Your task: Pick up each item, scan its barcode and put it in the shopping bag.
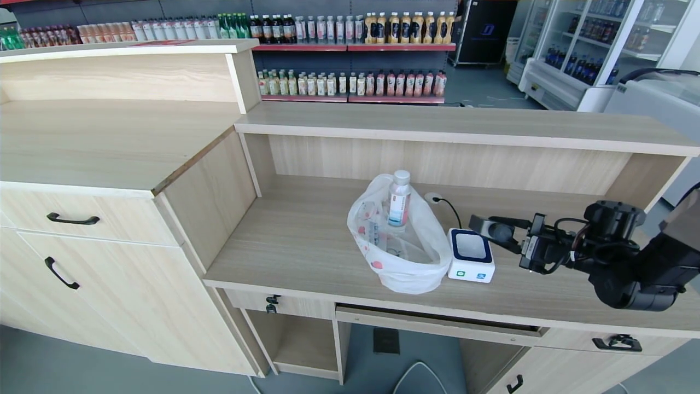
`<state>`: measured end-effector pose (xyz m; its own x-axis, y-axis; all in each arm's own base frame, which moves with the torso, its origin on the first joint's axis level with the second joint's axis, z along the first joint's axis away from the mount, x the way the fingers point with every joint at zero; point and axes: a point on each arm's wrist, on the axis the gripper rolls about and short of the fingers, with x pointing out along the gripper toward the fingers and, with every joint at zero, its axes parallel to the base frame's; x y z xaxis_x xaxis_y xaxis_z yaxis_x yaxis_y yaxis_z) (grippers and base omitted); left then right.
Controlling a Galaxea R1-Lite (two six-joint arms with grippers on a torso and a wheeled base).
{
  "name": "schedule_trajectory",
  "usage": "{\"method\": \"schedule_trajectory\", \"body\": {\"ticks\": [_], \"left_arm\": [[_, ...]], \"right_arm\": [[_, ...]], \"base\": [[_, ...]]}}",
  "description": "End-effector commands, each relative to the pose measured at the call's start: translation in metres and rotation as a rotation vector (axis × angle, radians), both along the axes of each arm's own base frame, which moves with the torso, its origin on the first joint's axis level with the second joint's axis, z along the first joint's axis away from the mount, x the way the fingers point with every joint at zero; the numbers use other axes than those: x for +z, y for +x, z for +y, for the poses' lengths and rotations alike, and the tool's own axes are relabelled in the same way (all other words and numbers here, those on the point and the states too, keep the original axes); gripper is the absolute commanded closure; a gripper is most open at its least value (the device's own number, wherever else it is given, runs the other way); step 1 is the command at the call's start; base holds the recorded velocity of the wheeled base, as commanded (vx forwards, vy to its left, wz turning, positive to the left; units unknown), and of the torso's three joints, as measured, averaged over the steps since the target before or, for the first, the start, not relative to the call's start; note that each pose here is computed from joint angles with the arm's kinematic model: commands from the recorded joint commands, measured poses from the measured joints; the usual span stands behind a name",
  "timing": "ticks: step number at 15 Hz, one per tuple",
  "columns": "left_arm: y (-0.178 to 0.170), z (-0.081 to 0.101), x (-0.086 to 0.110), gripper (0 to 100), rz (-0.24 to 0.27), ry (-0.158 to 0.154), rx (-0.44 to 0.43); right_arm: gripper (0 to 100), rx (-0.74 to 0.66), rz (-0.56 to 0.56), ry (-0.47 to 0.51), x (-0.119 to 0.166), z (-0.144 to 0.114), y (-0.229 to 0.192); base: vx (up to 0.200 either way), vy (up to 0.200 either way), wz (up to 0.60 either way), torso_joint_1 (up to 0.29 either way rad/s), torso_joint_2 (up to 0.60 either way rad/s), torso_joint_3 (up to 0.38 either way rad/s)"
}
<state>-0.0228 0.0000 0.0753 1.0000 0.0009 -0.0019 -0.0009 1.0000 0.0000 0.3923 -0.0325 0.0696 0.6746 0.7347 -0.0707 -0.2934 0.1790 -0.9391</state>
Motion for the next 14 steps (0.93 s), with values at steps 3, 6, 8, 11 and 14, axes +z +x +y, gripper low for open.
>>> {"method": "schedule_trajectory", "body": {"ticks": [3, 6, 8, 11, 14], "left_arm": [[0.000, 0.000, 0.000, 0, 0.001, 0.000, 0.001], [0.000, 0.000, 0.000, 0, 0.003, 0.000, 0.001], [0.000, 0.000, 0.000, 0, 0.001, 0.000, 0.001], [0.000, 0.000, 0.000, 0, 0.003, 0.000, 0.001], [0.000, 0.000, 0.000, 0, 0.001, 0.000, 0.001]], "right_arm": [[100, 0.018, 0.006, 0.001, -0.008, 0.006, 0.007], [100, 0.016, 0.009, 0.001, -0.012, 0.006, 0.010], [100, 0.017, -0.004, 0.001, -0.010, 0.006, 0.014], [100, 0.020, 0.004, 0.020, -0.009, 0.007, 0.018], [100, 0.034, 0.007, 0.043, -0.012, 0.013, 0.023]], "base": [[0.000, 0.000, 0.00, 0.000, 0.00, 0.000], [0.000, 0.000, 0.00, 0.000, 0.00, 0.000], [0.000, 0.000, 0.00, 0.000, 0.00, 0.000], [0.000, 0.000, 0.00, 0.000, 0.00, 0.000], [0.000, 0.000, 0.00, 0.000, 0.00, 0.000]]}}
